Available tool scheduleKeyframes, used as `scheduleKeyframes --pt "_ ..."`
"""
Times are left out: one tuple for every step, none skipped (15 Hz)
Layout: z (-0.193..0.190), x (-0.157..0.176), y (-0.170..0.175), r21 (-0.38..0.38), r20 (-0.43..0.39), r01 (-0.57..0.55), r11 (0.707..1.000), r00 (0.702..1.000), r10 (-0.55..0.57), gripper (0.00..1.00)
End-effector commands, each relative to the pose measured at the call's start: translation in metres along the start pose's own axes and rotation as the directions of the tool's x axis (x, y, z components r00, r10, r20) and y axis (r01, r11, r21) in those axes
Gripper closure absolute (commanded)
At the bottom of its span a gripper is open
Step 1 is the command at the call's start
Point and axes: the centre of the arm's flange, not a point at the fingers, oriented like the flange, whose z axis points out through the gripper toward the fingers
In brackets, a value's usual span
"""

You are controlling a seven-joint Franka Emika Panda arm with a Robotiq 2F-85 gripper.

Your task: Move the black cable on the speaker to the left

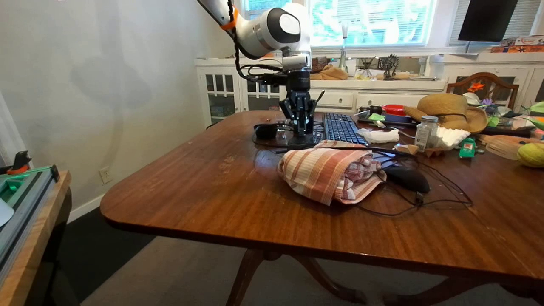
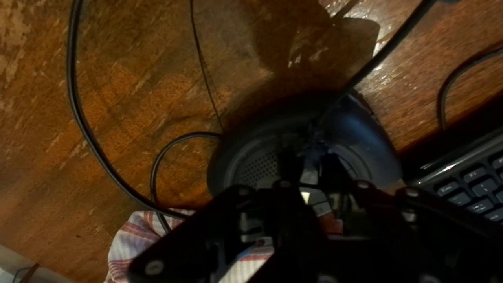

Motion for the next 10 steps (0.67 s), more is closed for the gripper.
scheduleKeyframes --pt "0.005 -0.002 -0.01 -0.017 -0.005 -0.017 1.0 1.0 0.017 0.95" --pt "0.005 -0.002 -0.01 -0.018 -0.005 -0.017 1.0 1.0 0.017 0.94" --pt "0.004 -0.002 -0.009 -0.018 -0.004 -0.018 1.0 1.0 0.018 0.94" --pt "0.002 -0.003 -0.008 -0.017 -0.001 -0.019 1.0 1.0 0.019 0.94" --pt "-0.001 -0.003 -0.007 -0.013 -0.001 -0.02 1.0 1.0 0.02 0.94" --pt "-0.007 -0.002 -0.007 -0.009 0.005 -0.024 1.0 1.0 0.024 0.94" --pt "-0.015 0.0 -0.006 -0.002 0.008 -0.029 1.0 1.0 0.029 0.94" --pt "-0.023 0.002 -0.005 0.004 0.011 -0.032 0.999 0.999 0.032 0.94" --pt "-0.033 0.005 0.0 0.004 0.014 -0.029 1.0 0.999 0.029 0.94" --pt "-0.04 0.007 0.004 0.01 0.017 -0.023 1.0 1.0 0.023 0.94"
